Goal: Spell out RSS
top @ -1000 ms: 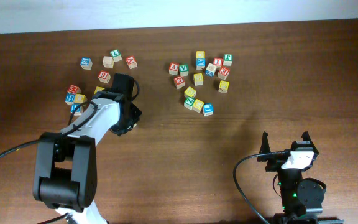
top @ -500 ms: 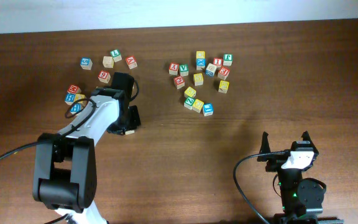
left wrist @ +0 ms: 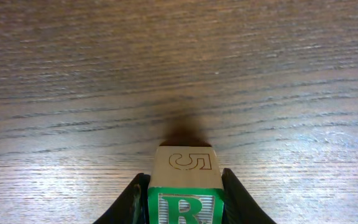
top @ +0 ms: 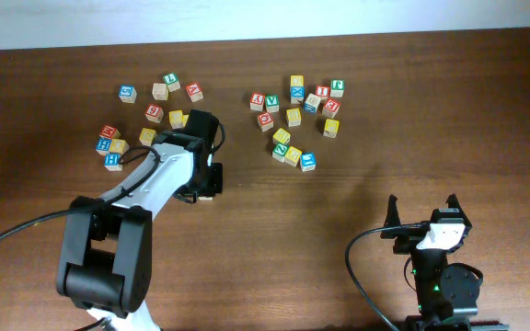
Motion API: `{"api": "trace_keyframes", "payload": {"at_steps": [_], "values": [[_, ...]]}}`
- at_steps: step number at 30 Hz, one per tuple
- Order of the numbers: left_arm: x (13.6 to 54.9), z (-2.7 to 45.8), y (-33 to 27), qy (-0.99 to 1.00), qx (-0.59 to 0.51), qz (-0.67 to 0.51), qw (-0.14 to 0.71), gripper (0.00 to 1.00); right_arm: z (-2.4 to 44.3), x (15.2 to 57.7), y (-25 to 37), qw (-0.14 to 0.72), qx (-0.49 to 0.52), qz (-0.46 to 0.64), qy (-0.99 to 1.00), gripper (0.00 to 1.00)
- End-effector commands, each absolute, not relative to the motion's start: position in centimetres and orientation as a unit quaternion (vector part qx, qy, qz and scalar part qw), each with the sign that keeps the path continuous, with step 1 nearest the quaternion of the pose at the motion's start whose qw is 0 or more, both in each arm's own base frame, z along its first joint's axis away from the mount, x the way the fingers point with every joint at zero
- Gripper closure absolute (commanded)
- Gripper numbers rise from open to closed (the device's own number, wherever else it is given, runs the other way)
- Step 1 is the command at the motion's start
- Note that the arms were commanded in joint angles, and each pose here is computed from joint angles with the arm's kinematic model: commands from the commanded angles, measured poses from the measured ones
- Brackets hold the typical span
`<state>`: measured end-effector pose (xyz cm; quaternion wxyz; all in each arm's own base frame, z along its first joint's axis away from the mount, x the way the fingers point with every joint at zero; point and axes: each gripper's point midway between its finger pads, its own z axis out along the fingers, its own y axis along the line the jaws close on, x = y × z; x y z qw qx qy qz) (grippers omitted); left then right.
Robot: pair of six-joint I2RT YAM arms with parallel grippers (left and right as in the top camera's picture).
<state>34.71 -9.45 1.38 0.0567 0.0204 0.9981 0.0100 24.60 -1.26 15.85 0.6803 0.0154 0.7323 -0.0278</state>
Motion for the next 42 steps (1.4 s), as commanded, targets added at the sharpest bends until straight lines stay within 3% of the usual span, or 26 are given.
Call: {"api": "trace_keyframes", "payload": {"at_steps": [1, 14, 23, 31, 34, 37, 42], "values": [[36.0, 2.9, -8.6, 0.995, 0.021, 0.031, 0.090, 0.75, 15.6, 24.6, -1.4, 0.679, 0.021, -0.026, 0.734, 0.02], [35.9, 2.9, -8.7, 0.996, 0.008, 0.030, 0.088, 0.70, 15.6, 24.6, -1.4, 0.679, 0.021, -0.026, 0.734, 0.02], [36.0, 3.4, -8.9, 0.996, -0.008, 0.021, 0.091, 0.50, 15.6, 24.6, -1.4, 0.679, 0.021, -0.026, 0.734, 0.02], [38.6, 11.1, -9.3, 0.985, -0.019, -0.003, 0.172, 0.43, 15.6, 24.6, -1.4, 0.679, 0.021, -0.026, 0.734, 0.02], [40.0, 15.3, -7.9, 0.975, -0.041, -0.012, 0.217, 0.30, 15.6, 24.6, -1.4, 0.679, 0.021, -0.026, 0.734, 0.02], [41.5, 18.4, -4.8, 0.963, -0.082, -0.012, 0.255, 0.28, 15.6, 24.6, -1.4, 0.679, 0.021, -0.026, 0.734, 0.02], [43.3, 20.0, 4.1, 0.938, -0.183, 0.010, 0.293, 0.05, 15.6, 24.6, -1.4, 0.679, 0.021, -0.026, 0.734, 0.02]]}}
